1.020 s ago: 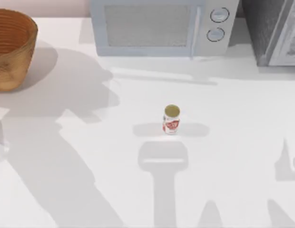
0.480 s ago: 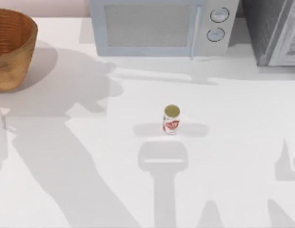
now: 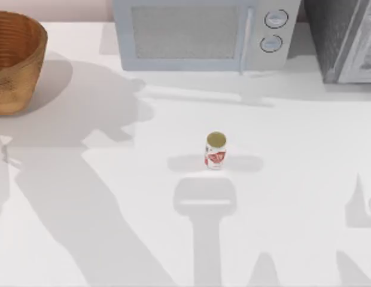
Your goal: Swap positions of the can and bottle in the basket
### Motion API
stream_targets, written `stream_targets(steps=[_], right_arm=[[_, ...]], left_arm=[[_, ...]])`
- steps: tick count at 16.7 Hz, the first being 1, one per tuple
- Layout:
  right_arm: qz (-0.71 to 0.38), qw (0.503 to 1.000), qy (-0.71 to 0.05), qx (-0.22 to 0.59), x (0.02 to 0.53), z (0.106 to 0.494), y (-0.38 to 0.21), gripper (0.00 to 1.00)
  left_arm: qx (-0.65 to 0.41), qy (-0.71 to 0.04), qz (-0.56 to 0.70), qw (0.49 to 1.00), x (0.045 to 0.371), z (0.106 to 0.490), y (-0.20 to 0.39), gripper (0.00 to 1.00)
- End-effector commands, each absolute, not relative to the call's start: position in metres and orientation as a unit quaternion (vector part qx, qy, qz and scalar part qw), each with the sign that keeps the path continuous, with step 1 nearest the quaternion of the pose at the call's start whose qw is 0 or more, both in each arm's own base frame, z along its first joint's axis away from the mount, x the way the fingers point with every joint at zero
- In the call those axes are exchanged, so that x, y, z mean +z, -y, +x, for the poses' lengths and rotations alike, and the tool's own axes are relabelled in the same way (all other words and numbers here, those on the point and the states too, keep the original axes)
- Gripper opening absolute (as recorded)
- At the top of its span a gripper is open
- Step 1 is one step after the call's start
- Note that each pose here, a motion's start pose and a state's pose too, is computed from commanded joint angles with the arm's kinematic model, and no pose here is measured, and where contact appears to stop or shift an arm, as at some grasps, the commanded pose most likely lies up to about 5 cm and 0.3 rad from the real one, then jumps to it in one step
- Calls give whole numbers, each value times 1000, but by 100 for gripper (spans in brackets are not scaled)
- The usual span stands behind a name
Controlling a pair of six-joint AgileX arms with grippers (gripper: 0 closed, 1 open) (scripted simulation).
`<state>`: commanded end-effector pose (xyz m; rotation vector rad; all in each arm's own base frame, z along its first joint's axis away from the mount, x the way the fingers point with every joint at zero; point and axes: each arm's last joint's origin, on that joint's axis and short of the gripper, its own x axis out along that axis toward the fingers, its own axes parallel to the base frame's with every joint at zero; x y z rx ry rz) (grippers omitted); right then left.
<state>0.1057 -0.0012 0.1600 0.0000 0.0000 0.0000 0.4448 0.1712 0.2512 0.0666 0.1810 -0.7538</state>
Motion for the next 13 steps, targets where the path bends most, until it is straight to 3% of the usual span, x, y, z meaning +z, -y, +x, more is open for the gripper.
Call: stream_targets(steps=[7, 13], right_arm=[[0, 1000, 0, 0, 160, 106, 1, 100], [0, 1000, 0, 0, 160, 106, 1, 100]], left_arm=[[-367, -88, 32, 925, 251, 445, -171, 98], [-367, -88, 32, 925, 251, 445, -171, 100]])
